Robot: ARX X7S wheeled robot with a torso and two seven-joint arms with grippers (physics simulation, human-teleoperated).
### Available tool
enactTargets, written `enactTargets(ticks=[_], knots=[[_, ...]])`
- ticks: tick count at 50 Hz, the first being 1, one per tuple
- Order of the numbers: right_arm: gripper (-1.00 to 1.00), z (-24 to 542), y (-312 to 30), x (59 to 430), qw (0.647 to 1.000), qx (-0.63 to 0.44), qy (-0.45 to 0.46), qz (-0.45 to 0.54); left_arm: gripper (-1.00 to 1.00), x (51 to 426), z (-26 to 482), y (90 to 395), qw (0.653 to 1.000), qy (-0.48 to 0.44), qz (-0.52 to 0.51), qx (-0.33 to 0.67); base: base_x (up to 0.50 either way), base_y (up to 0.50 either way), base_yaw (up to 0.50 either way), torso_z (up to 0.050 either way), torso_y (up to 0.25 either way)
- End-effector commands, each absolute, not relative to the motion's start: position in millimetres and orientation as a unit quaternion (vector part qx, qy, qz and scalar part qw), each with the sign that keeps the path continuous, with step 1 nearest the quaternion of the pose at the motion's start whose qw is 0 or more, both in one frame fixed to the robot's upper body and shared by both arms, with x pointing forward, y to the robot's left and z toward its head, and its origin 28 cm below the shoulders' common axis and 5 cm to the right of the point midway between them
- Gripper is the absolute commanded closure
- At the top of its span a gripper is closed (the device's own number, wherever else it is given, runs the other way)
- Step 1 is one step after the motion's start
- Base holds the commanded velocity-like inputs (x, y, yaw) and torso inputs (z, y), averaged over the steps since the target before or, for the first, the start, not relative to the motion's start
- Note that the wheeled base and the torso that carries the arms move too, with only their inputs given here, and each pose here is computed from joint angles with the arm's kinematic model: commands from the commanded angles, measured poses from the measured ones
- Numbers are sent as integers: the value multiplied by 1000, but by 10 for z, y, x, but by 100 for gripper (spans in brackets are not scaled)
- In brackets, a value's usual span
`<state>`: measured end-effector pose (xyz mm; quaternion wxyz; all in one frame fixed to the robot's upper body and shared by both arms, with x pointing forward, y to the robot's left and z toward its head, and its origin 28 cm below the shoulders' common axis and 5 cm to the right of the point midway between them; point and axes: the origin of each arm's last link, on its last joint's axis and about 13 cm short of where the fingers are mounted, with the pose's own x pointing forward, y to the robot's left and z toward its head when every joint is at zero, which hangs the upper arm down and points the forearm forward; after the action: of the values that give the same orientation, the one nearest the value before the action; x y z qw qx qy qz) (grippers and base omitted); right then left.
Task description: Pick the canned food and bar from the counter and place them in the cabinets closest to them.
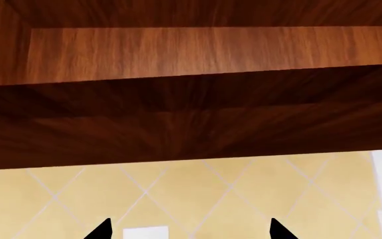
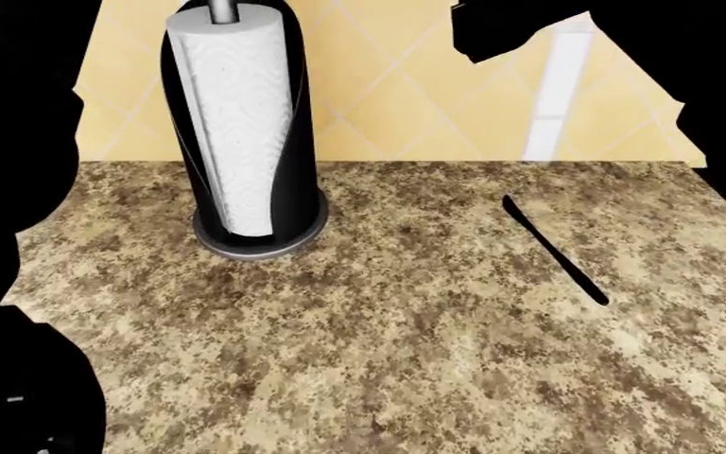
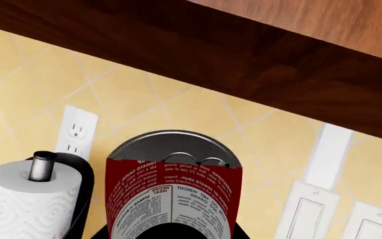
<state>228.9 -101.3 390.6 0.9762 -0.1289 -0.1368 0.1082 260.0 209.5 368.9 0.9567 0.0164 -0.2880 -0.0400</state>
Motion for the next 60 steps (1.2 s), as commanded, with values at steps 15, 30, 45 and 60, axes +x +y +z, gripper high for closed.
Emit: enactTargets(ticks=[15, 30, 45, 60], knots=[[100, 3896, -1085, 2045, 983, -47, -146, 99, -100, 2591, 3621, 2092, 957, -287, -42, 16, 267, 0, 0, 0, 0], [100, 3852, -1106, 1532, 983, -18, -178, 50, -100, 2579, 3603, 2081, 957, -288, -44, 19, 0, 0, 0, 0, 1], [100, 3974, -1005, 1133, 979, -41, -195, 34, -100, 2612, 3562, 2074, 958, -282, -42, 17, 0, 0, 0, 0, 0], [100, 4265, -934, 714, 967, -66, -245, 30, -100, 2611, 3552, 2064, 959, -281, -43, 19, 0, 0, 0, 0, 1]])
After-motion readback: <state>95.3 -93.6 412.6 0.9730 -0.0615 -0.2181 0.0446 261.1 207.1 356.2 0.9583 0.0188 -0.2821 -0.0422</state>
